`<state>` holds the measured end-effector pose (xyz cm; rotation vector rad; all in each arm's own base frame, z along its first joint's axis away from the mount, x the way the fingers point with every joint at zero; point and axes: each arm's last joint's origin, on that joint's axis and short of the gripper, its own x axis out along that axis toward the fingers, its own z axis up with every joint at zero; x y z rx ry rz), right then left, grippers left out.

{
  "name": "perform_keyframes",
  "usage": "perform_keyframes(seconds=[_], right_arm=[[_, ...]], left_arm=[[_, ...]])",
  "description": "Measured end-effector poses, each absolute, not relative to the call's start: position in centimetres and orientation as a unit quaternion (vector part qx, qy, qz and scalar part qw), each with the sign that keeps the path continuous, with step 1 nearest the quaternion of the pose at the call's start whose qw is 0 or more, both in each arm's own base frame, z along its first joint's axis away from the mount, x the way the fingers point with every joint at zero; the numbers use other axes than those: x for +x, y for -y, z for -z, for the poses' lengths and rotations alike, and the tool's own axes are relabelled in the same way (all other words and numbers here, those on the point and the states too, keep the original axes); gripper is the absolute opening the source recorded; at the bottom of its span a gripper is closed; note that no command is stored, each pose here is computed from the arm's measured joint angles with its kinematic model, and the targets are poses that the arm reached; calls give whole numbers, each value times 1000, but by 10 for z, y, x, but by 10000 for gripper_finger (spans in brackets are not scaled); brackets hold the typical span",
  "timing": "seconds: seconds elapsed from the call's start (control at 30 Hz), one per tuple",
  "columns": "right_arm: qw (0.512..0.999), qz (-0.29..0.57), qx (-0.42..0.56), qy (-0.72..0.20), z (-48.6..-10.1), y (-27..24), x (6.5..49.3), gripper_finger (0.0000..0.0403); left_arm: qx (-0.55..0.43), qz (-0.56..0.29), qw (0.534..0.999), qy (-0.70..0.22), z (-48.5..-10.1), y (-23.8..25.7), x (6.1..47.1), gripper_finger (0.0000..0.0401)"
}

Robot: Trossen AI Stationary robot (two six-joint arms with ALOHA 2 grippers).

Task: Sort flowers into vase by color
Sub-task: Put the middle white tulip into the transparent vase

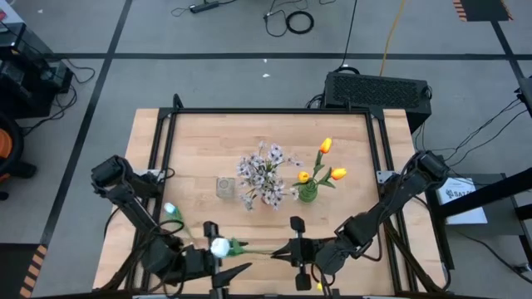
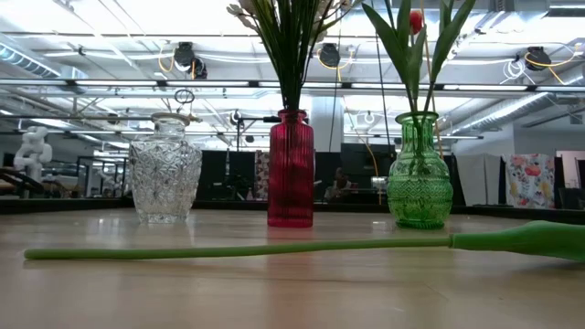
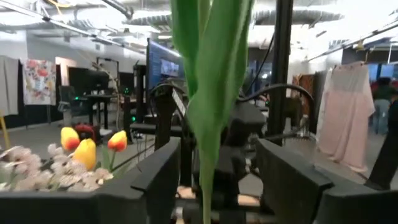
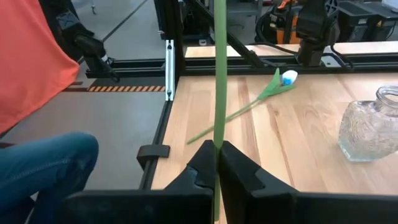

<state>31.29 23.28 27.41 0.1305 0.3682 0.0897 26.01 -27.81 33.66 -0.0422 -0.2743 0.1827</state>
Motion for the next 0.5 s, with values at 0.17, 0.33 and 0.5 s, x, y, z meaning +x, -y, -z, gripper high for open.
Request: perform_keyframes(seconds=[0.17,0.33,0.5], right_arm=[[979,-50,69,-183,-278,-235,308,0],[980,-50,71,-182,-279,-235,308,0],[980,-49,71,-181,-279,-234,308,0]], left_arm=[[-31,-79,989,124,-342,282,249,183],[-45,-78,990,113,-338,281,253,162],[-63,-92,990,85,-328,271,269,161]])
